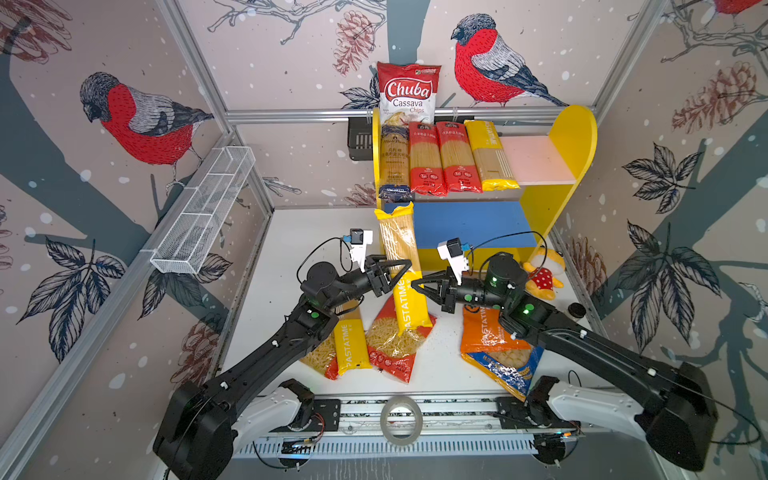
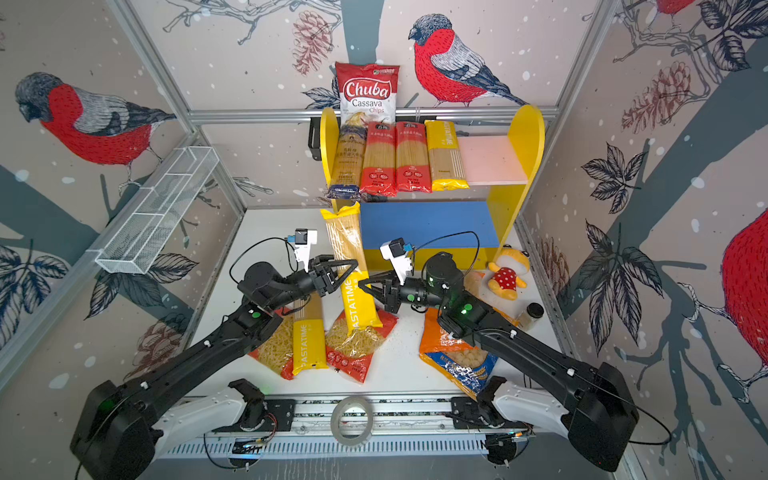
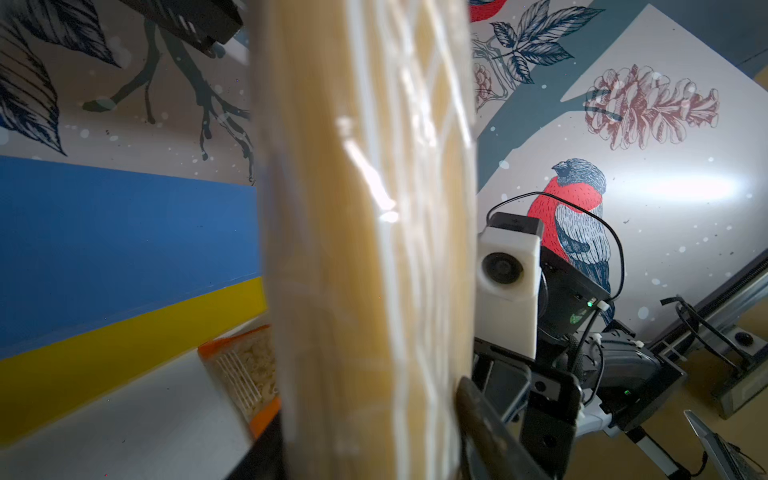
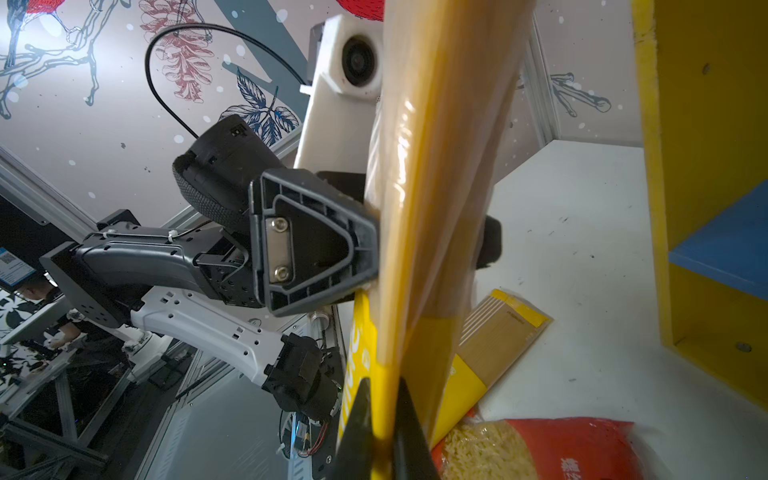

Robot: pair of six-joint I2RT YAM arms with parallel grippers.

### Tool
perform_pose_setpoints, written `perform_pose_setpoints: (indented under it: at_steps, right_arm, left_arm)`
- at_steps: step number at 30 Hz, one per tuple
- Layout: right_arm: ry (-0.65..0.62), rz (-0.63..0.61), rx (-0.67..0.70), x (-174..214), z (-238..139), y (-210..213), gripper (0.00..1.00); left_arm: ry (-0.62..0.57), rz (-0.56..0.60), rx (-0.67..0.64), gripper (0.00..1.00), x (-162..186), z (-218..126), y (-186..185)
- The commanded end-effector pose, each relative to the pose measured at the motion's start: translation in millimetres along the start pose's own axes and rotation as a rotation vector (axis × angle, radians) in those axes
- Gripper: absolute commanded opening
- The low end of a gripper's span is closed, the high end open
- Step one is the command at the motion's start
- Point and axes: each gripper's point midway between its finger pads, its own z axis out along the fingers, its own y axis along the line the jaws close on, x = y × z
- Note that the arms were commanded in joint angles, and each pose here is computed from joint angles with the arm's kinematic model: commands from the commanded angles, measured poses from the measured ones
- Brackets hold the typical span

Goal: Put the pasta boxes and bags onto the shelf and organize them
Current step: 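Raise the yellow pack toward the pink shelf with both grippers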

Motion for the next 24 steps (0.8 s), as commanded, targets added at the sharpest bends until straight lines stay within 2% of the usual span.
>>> perform_pose_setpoints:
  at_steps: [1, 4, 6, 11, 14, 18, 24]
  right_arm:
    - [-0.089, -0.125, -0.075, -25, -4, 22, 0.0]
    - [-0.089, -0.12, -0.07, -23, -5, 20, 0.02]
    - [-0.095, -0.109, -0.063, -23, -6, 17, 0.08]
    - [-0.129, -0.066, -0.048, -23, -12, 10, 0.32]
    - [-0.141, -0.047, -0.051, -19, -15, 9, 0.45]
    - [-0.145, -0.011, -0.038, -9, -19, 3, 0.56]
    - [-0.222, 0.087, -0.004, -5, -35, -14, 0.77]
  left_arm:
    - [-0.042, 0.09, 0.07, 0.43, -16, 3, -19]
    - [-0.045, 0.107, 0.091, 0.32, -20, 5, -25]
    - [-0.051, 0.121, 0.097, 0.27, -23, 6, -28]
    - [-0.082, 0.152, 0.101, 0.15, -36, 7, -37]
    - [-0.109, 0.174, 0.101, 0.13, -48, 8, -43]
    - [-0.14, 0.225, 0.107, 0.12, -69, 13, -55]
    - [-0.215, 0.306, 0.107, 0.12, -108, 24, -71]
